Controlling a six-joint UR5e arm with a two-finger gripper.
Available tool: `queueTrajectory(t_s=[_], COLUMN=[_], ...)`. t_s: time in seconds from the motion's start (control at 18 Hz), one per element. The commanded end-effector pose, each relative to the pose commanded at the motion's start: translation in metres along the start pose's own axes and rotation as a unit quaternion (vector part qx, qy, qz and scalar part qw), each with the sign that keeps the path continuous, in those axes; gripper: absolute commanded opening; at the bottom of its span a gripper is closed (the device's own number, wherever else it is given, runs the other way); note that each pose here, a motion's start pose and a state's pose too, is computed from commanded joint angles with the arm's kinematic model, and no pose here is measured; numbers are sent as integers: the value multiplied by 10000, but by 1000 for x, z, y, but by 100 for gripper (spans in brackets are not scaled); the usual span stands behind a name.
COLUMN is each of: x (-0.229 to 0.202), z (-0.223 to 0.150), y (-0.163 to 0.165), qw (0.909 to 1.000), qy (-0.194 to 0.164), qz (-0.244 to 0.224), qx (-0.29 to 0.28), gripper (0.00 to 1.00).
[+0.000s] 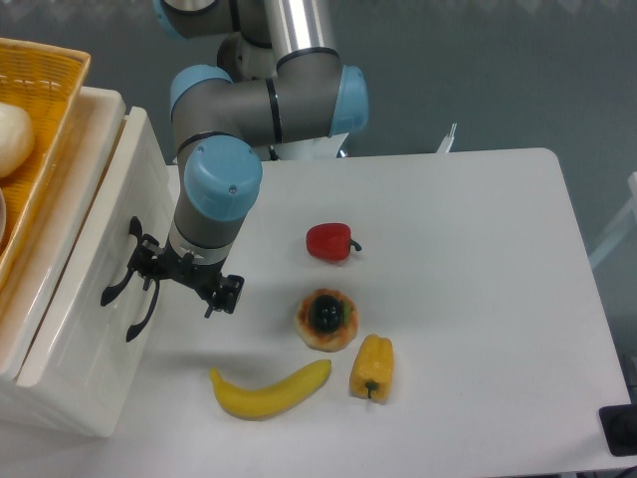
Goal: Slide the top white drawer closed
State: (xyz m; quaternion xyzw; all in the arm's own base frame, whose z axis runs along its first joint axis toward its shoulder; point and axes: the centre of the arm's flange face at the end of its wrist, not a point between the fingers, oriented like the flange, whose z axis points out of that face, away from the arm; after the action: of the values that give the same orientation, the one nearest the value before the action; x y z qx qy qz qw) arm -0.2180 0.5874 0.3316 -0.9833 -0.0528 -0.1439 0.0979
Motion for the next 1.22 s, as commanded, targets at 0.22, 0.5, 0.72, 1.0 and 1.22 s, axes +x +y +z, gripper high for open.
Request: queueTrajectory(t_s=[0.22,0.5,0.72,1.0,1.22], x=[6,6,6,2,-24], z=[3,3,2,-8,-37], y=[-1,-1,-1,-6,-9], qw=[10000,10000,10000,9999,9972], qy=[10,17,10,-47,-288], qz=[45,45,50,145,636], qx=[-32,-28,-16,66,249], gripper=[100,100,100,100,100])
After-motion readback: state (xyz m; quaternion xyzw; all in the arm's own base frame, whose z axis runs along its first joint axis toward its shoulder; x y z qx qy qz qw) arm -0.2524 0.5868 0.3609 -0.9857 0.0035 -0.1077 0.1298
